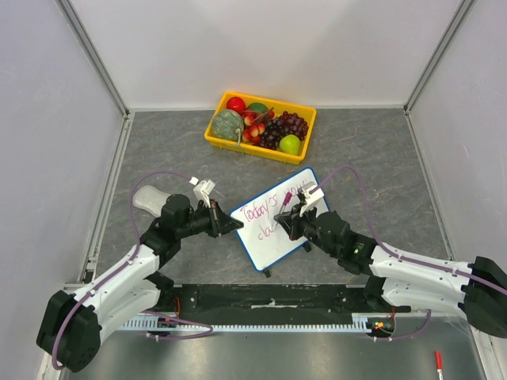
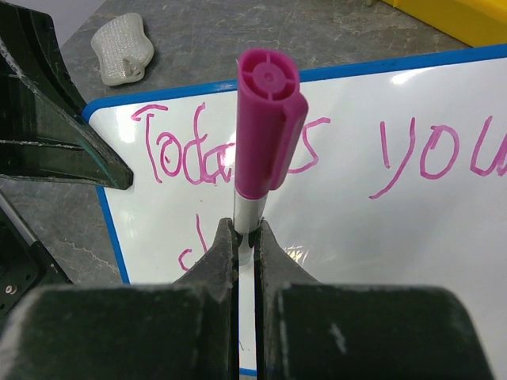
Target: Write a sentence on the whiteboard
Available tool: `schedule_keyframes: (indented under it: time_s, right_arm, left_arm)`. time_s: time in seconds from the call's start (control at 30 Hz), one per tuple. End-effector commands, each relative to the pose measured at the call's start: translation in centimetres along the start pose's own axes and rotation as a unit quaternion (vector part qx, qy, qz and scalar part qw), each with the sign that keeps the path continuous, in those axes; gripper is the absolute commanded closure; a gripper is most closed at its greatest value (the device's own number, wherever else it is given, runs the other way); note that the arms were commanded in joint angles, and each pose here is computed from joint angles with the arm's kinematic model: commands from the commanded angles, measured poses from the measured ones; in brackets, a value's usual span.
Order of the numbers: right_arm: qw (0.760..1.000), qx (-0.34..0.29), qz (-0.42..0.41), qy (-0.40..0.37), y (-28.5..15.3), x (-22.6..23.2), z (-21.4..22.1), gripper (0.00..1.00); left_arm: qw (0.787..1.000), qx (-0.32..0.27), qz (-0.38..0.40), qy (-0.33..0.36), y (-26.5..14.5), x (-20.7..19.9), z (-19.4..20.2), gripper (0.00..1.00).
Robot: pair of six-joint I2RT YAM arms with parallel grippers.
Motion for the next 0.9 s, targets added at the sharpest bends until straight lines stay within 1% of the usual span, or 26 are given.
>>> schedule_keyframes:
  time_s: [0.0, 0.23, 0.33, 0.6, 0.87]
  right_arm:
    - [0.999, -0.032, 0.016, -0.007, -0.2, 0.1, -2.3, 1.0]
    - [0.998, -0.057, 0.014, -0.004, 0.1, 0.7, -4.0, 1.0]
    - [0.998, -0.055, 0.011, -0.004, 0.5, 0.9, -4.0, 1.0]
    - [0.999, -0.037, 0.024, -0.008, 1.0, 0.3, -2.3, 1.0]
    - [0.999, -0.019, 0.031, -0.011, 0.5, -0.4, -0.8, 1.0]
  left_arm:
    - [0.992, 0.062, -0.104, 0.022, -0.6, 3.3, 3.0, 0.98]
    - [0.992, 0.063, -0.103, 0.023, -0.6, 3.3, 3.0, 0.98]
    - [0.992, 0.064, -0.104, 0.024, -0.5, 3.3, 3.0, 0.98]
    - [0.992, 0.062, -0.103, 0.026, -0.5, 3.3, 2.9, 0.98]
    - [0.993, 0.062, -0.102, 0.025, -0.5, 3.3, 2.9, 0.98]
Point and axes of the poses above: each gripper's point midway between its finger pads, its own y axis out along the fingers, its own x axis along the line the jaws close on, z = x × y, the point moved 9 cm from there along -y, back along the fingers, and after that the axes turned 1 degree about -y, right-handed, at the moved point
